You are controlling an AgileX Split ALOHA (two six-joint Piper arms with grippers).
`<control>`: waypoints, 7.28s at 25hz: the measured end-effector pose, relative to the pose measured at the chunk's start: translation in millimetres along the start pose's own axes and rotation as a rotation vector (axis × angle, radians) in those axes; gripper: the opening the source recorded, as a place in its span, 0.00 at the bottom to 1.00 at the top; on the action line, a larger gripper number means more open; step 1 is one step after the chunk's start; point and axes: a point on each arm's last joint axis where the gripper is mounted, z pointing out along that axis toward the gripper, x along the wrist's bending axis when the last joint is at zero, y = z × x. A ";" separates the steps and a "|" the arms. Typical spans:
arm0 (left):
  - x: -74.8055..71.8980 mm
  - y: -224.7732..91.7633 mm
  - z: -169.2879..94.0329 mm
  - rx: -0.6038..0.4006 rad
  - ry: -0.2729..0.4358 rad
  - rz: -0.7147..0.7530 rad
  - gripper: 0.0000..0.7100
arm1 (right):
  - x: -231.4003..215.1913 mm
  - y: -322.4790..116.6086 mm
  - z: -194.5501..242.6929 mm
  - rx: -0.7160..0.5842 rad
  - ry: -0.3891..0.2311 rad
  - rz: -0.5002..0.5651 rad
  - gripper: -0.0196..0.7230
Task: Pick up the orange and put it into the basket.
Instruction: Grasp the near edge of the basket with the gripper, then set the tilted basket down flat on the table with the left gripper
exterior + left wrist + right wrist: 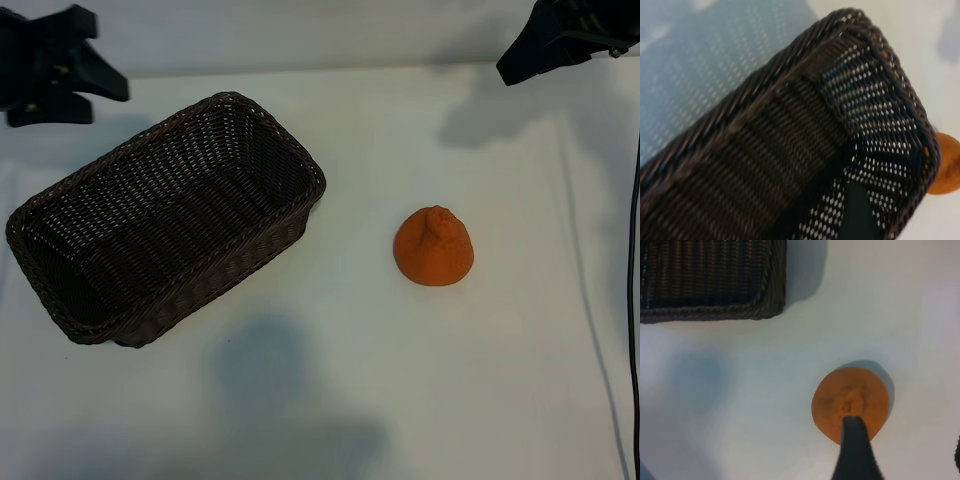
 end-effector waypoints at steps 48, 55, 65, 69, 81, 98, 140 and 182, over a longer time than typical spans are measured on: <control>80.8 -48.0 -7.1 0.240 0.407 -0.381 0.73 | 0.0 0.0 0.0 0.000 0.000 0.001 0.65; 85.5 -49.7 -4.8 0.229 0.436 -0.376 0.73 | 0.0 0.0 0.0 0.000 0.000 0.001 0.65; 90.9 -46.4 0.0 0.215 0.454 -0.370 0.73 | 0.0 0.0 0.0 0.000 0.000 0.001 0.65; 99.5 -44.4 12.5 0.244 0.459 -0.384 0.73 | 0.0 0.0 0.0 0.000 0.000 0.001 0.65; 113.8 -42.3 33.1 0.267 0.467 -0.403 0.73 | 0.0 0.0 0.0 0.000 0.000 0.001 0.65; 134.2 -74.2 79.7 0.252 0.373 -0.433 0.73 | 0.0 0.0 0.0 0.000 0.000 0.001 0.65; 82.0 -17.4 29.8 0.310 0.159 -0.350 0.23 | 0.0 0.0 0.0 0.000 0.000 0.000 0.65; 32.8 22.0 37.2 0.260 0.164 -0.030 0.22 | 0.0 0.0 0.0 0.000 0.000 0.000 0.65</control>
